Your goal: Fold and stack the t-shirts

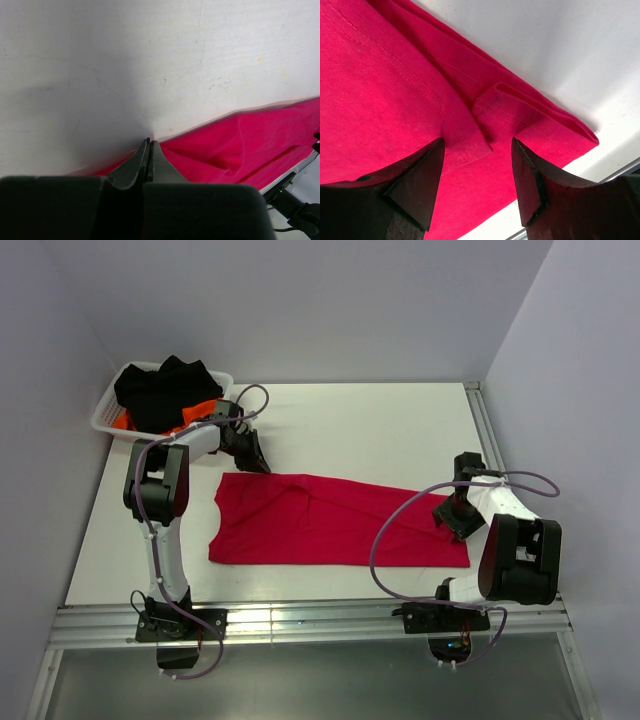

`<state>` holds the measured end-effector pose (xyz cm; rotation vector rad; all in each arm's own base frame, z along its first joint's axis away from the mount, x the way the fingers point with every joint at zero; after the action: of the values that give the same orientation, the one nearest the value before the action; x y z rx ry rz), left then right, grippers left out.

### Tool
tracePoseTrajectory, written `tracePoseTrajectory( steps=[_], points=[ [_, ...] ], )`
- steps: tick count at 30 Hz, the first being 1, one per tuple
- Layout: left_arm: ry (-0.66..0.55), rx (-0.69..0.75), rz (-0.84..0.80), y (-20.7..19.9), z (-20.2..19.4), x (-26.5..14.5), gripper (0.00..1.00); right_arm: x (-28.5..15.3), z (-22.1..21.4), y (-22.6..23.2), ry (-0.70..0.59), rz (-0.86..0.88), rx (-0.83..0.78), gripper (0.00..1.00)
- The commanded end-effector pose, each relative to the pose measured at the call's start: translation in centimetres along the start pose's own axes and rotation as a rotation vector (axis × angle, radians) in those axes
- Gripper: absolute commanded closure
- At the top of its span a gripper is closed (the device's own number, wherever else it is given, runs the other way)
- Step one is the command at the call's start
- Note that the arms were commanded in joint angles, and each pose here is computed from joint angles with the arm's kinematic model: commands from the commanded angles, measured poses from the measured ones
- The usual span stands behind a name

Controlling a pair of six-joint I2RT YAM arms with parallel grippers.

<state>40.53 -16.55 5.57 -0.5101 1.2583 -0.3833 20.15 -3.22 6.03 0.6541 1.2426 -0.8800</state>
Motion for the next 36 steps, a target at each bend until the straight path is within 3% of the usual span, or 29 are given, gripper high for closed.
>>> tracePoseTrajectory(
  steps=[1, 10, 15, 28, 36],
  points=[
    [-0.068, 0.060, -0.024, -2.0, 1.3, -2.3, 1.00, 0.4, 0.3, -0.4, -0.019, -0.020, 0.000, 0.37],
    [-0.159, 0.097, -0.041, -4.8, 3.3, -6.0, 1.00, 0.7, 0.1, -0.5, -0.013, -0.023, -0.001, 0.37],
    [-0.185, 0.089, -0.057, -5.6, 2.1, -7.7, 1.00, 0.6, 0.1, -0.3, -0.008, -0.021, -0.005, 0.37],
    [-0.033, 0.116, 0.038, -5.0, -9.2, -7.6, 1.00, 0.5, -0.1, -0.5, -0.002, -0.012, -0.029, 0.37],
    [0.026, 0.155, 0.114, -5.1, -14.1, -8.7, 1.00, 0.4, 0.2, -0.1, -0.003, 0.005, -0.028, 0.37]
  ],
)
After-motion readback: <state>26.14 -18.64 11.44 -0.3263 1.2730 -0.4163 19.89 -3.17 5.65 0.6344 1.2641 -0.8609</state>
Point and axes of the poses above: each gripper's point midway between its finger pads, its own x axis out along the fingers, its own y axis along the line the jaws close on, z = x × y, the point moved 4 cm from there along -x, back along the fingers
